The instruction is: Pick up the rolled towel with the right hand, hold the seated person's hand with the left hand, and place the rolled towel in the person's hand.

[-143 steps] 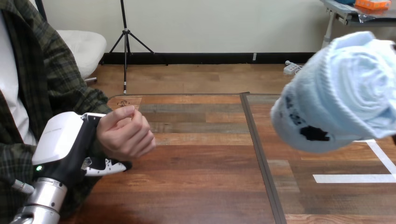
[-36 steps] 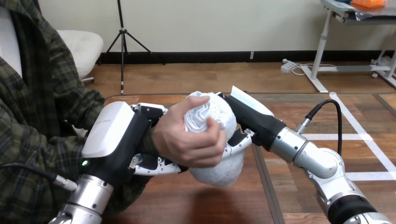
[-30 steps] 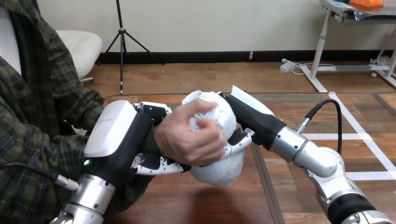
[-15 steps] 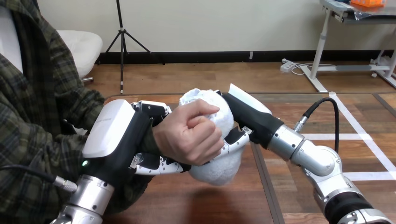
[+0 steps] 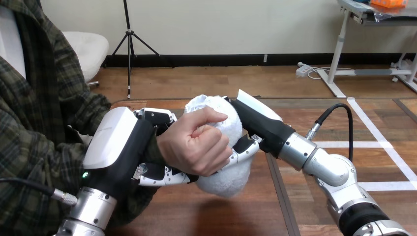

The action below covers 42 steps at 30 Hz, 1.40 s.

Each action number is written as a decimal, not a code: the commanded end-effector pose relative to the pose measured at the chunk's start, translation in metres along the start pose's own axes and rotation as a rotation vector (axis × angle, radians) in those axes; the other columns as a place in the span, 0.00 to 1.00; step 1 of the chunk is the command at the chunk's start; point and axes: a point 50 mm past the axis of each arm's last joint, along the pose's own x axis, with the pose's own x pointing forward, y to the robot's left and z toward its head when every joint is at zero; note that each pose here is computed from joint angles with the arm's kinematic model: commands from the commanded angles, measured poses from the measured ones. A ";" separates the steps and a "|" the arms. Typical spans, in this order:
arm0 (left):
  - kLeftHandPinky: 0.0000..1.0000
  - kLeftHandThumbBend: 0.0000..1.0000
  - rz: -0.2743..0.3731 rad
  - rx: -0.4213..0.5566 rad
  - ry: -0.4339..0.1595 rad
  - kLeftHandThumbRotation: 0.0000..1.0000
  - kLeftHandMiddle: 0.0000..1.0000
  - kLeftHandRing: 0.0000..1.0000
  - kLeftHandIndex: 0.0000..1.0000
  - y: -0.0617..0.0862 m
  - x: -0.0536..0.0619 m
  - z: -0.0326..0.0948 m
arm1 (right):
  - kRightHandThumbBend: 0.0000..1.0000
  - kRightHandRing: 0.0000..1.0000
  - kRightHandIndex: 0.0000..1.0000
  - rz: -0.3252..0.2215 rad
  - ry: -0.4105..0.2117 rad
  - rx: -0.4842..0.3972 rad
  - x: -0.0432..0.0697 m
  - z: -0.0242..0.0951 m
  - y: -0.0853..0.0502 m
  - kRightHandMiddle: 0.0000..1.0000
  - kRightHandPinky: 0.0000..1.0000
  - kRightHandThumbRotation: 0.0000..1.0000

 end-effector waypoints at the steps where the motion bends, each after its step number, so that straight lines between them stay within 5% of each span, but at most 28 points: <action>1: 0.19 0.93 0.054 -0.083 -0.151 0.00 0.31 0.23 0.32 0.002 0.015 0.027 | 0.72 0.11 0.20 0.030 -0.287 -0.088 0.056 0.059 -0.005 0.17 0.07 0.00; 20: 0.21 0.94 0.050 -0.077 -0.128 0.00 0.32 0.25 0.33 0.002 0.013 0.020 | 0.81 0.16 0.28 -0.002 -0.254 -0.033 0.049 0.053 -0.013 0.23 0.11 0.02; 34: 0.28 1.00 0.052 -0.093 -0.105 0.00 0.39 0.32 0.40 0.004 0.013 0.016 | 0.93 0.64 0.70 0.032 -0.208 -0.041 0.039 0.055 -0.034 0.69 0.56 0.21; 42: 0.38 1.00 0.047 -0.064 -0.069 0.03 0.48 0.42 0.49 0.004 0.009 0.006 | 0.96 0.74 0.79 -0.002 -0.183 -0.030 0.030 0.055 -0.047 0.77 0.67 0.29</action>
